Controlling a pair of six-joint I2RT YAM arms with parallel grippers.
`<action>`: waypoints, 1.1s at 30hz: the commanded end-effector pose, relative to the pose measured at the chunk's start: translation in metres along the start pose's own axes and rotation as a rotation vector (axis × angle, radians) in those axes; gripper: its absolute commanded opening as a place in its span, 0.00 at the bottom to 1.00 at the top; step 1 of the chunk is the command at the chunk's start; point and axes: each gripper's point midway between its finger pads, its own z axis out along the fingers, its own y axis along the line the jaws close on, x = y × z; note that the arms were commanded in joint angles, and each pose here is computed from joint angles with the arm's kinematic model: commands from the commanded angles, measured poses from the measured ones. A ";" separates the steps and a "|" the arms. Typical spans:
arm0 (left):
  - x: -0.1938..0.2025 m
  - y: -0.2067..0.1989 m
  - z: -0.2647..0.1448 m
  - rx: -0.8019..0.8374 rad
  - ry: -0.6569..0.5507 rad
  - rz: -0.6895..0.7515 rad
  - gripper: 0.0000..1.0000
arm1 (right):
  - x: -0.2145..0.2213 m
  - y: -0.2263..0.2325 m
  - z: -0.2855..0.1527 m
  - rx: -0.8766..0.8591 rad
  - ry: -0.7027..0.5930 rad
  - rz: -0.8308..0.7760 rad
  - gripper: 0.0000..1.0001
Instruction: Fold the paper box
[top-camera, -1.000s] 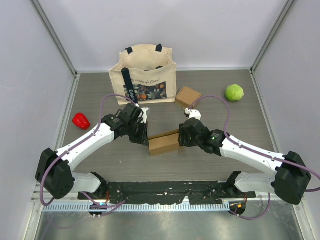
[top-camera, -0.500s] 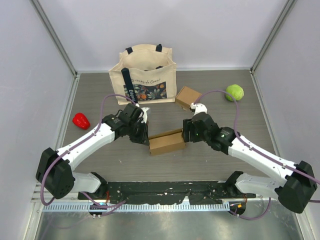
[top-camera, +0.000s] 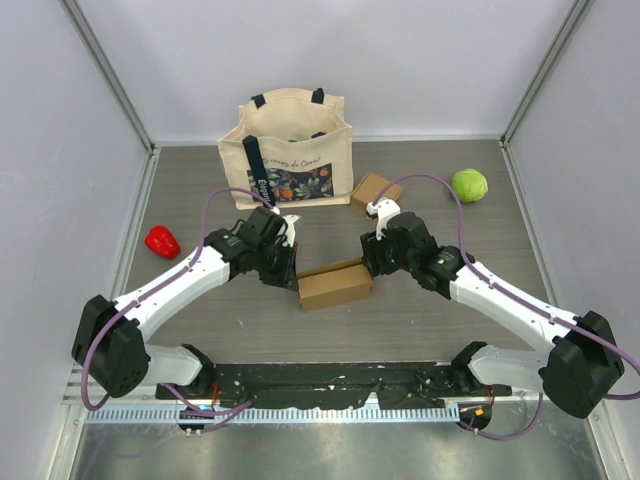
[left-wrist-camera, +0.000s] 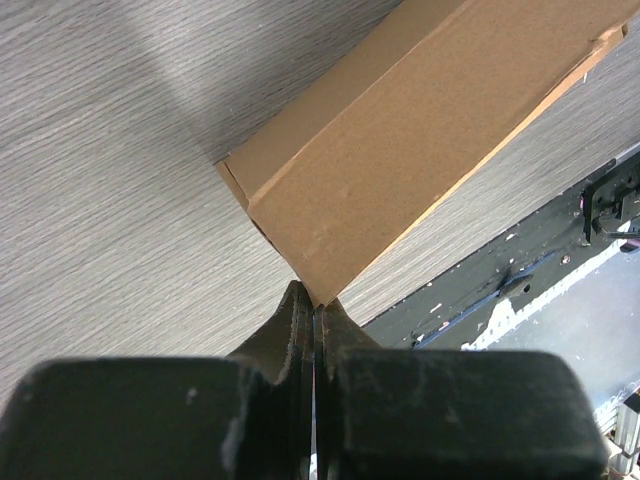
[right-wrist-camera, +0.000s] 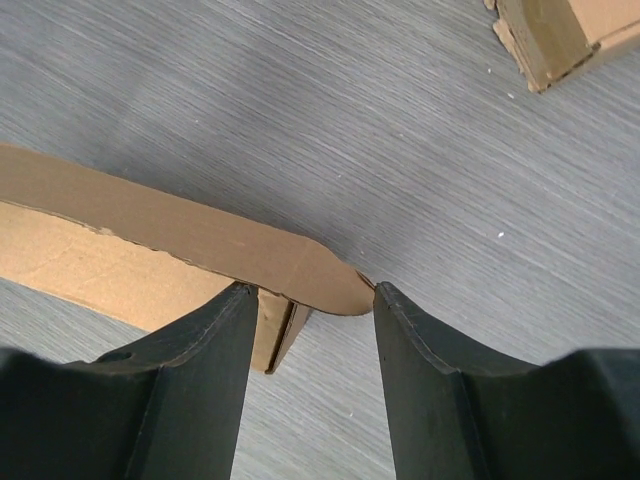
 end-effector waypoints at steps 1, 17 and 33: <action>0.011 0.003 0.003 -0.005 0.048 0.022 0.00 | -0.026 0.004 0.005 -0.048 -0.122 -0.092 0.54; 0.010 0.000 0.004 0.005 0.051 0.025 0.00 | -0.014 -0.010 0.018 0.012 -0.035 -0.049 0.24; 0.009 -0.009 0.011 0.036 0.047 -0.007 0.00 | -0.008 0.023 0.011 -0.036 0.155 0.236 0.01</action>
